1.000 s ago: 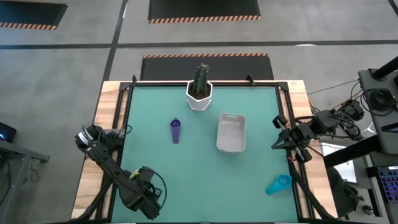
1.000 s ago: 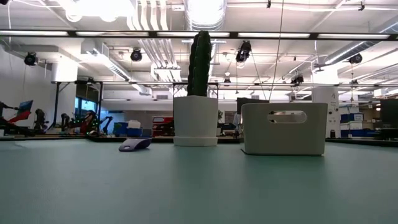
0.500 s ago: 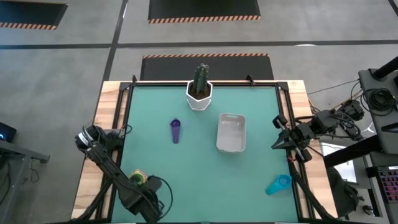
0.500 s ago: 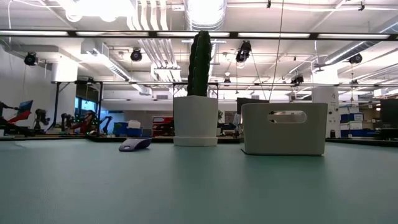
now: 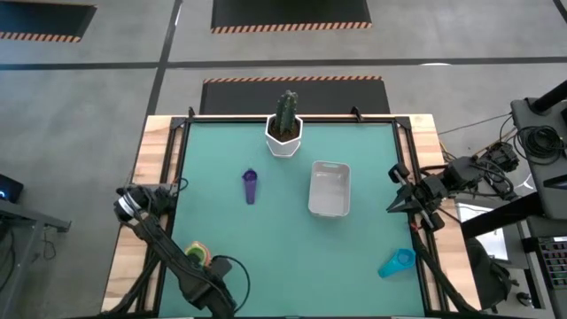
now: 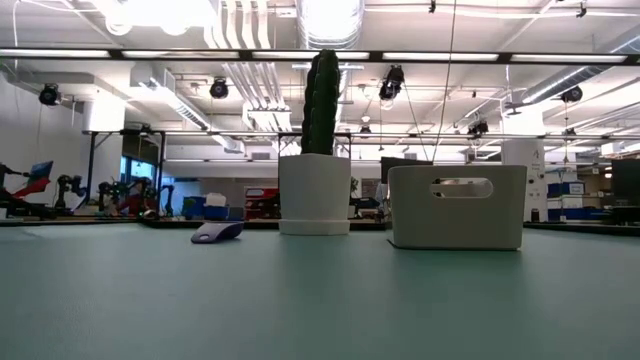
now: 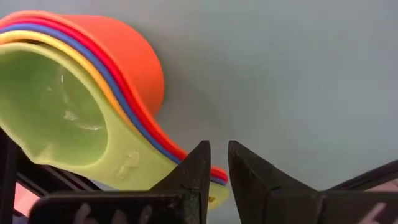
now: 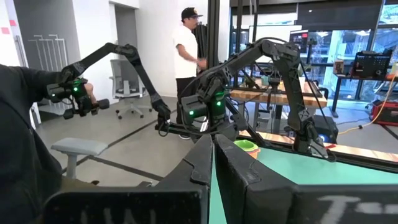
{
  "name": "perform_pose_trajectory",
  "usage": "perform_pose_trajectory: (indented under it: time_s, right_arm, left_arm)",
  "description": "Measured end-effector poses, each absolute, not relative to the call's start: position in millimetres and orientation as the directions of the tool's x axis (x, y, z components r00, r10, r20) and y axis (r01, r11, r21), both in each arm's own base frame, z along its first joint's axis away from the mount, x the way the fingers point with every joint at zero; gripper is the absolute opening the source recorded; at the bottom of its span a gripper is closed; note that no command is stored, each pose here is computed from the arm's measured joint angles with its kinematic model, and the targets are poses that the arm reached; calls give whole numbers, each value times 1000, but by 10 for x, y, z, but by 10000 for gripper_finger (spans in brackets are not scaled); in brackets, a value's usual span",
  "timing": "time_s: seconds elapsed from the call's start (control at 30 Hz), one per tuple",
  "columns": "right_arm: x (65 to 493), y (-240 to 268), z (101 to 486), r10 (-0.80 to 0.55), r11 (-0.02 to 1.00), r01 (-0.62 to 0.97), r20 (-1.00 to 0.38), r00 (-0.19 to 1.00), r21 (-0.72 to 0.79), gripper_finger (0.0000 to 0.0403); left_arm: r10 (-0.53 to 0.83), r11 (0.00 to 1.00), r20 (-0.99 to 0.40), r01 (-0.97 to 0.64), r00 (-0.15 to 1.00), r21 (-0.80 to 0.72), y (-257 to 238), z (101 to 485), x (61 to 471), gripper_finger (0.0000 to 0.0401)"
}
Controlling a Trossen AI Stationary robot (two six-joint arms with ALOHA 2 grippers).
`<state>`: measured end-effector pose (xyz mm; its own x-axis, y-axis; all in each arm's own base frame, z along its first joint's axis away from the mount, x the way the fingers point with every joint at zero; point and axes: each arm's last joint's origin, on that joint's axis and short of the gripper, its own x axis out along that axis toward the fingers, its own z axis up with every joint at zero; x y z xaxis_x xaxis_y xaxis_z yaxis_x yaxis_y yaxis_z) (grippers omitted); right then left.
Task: Nest measuring cups in basket
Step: Stack the green measuring cup on the top of the yellow measuring cup, then stack the light blue measuring cup on the top of the green measuring cup
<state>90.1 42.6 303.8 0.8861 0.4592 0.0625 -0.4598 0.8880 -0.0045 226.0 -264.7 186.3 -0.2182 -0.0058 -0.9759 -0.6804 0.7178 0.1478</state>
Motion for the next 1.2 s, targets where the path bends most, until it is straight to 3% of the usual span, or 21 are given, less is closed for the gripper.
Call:
perform_pose_trajectory:
  time_s: [0.47, 0.6, 0.7, 0.83, 0.97, 1.07, 1.2]
  right_arm:
    - [901, 426, 3038, 459, 888, -460, 62, 886, -5, 9]
    - [900, 426, 3038, 459, 888, -460, 63, 886, -5, 9]
    - [901, 426, 3038, 459, 888, -460, 62, 886, -4, 9]
    - [901, 426, 3038, 459, 888, -460, 62, 886, -3, 9]
    - [901, 426, 3038, 458, 888, -460, 62, 887, 18, 9]
    - [901, 426, 3038, 458, 887, -460, 62, 887, 24, 9]
    - [927, 438, 3025, 459, 884, -461, 48, 887, 79, 9]
  left_arm:
    - [-32, 719, -970, -680, -241, 145, -2651, 1868, 2260, 38]
    - [-39, 716, -979, -689, -198, 111, -2645, 1872, 2308, 38]
    - [-27, 741, -995, -670, -91, 42, -2644, 1944, 2422, 38]
    - [54, 820, -975, -567, 213, -78, -2621, 2152, 2716, 38]
    - [100, 913, -857, -388, 506, -123, -2572, 2402, 3069, 38]
    - [89, 973, -791, -223, 605, -61, -2515, 2504, 3258, 38]
    - [180, 983, -775, -124, 606, 132, -2367, 2501, 3331, 38]
